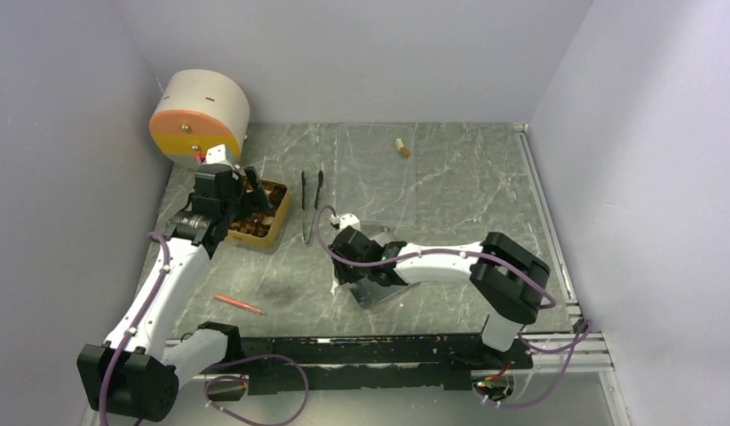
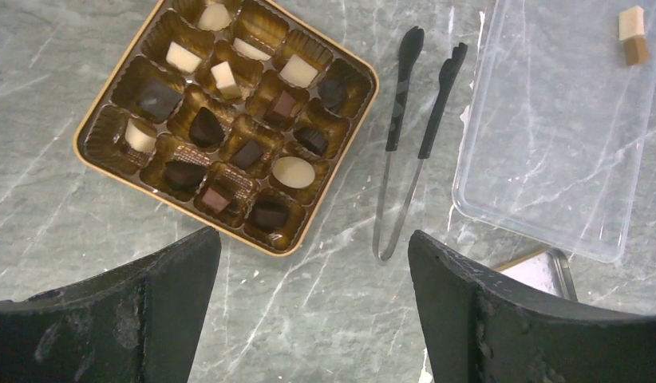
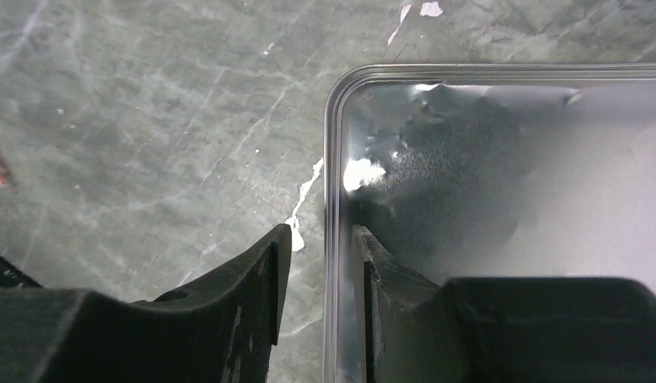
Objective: Pack the chocolate
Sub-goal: Pick up the box lid from the center of the board.
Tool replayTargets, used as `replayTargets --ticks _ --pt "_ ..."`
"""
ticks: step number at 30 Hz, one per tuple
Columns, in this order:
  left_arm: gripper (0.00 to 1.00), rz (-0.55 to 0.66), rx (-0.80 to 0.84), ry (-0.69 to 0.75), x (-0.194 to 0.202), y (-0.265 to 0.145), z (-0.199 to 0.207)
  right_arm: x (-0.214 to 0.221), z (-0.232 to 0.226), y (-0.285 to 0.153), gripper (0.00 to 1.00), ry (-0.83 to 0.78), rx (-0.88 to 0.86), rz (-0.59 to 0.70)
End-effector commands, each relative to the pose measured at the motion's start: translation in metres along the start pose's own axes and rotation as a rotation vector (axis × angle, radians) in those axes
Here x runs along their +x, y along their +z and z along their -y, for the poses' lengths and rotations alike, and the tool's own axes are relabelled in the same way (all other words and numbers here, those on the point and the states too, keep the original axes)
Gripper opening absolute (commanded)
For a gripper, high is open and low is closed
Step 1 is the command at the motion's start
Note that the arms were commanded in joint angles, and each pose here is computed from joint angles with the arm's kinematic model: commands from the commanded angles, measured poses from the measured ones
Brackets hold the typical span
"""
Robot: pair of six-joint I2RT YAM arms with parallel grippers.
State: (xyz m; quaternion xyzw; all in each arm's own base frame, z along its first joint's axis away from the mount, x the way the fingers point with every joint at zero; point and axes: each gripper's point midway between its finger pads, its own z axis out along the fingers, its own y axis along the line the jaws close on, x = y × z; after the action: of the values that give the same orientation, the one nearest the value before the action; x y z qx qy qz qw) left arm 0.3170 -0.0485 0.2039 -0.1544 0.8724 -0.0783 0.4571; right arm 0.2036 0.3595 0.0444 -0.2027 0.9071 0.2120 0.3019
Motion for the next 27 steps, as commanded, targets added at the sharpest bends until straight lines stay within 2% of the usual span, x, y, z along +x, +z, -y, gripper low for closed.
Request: replayTargets --ticks 1,6,11,17,21,27 --pt "0.91 0.099 -0.01 -0.027 -0.019 -0.011 -0.003 -0.018 -0.011 0.011 0.38 -0.022 0.006 0.052" --pt "0.91 0.086 -0.001 -0.031 -0.016 -0.01 -0.002 -0.017 -0.006 0.022 0.33 -0.04 0.044 0.048" --pt "0.9 0.042 0.041 -0.045 -0.006 -0.009 0.006 -0.019 -0.01 0.027 0.15 -0.039 0.038 0.057" --pt "0.87 -0.039 0.131 -0.05 0.003 -0.014 0.024 -0.03 -0.016 0.025 0.0 -0.032 0.015 0.089" --pt "0.85 -0.084 0.219 -0.038 0.01 -0.019 0.038 -0.042 -0.026 0.011 0.0 -0.018 -0.03 0.12" --pt "0.84 -0.201 0.426 0.018 0.02 -0.037 0.073 -0.094 -0.059 -0.053 0.0 0.07 -0.228 0.335"
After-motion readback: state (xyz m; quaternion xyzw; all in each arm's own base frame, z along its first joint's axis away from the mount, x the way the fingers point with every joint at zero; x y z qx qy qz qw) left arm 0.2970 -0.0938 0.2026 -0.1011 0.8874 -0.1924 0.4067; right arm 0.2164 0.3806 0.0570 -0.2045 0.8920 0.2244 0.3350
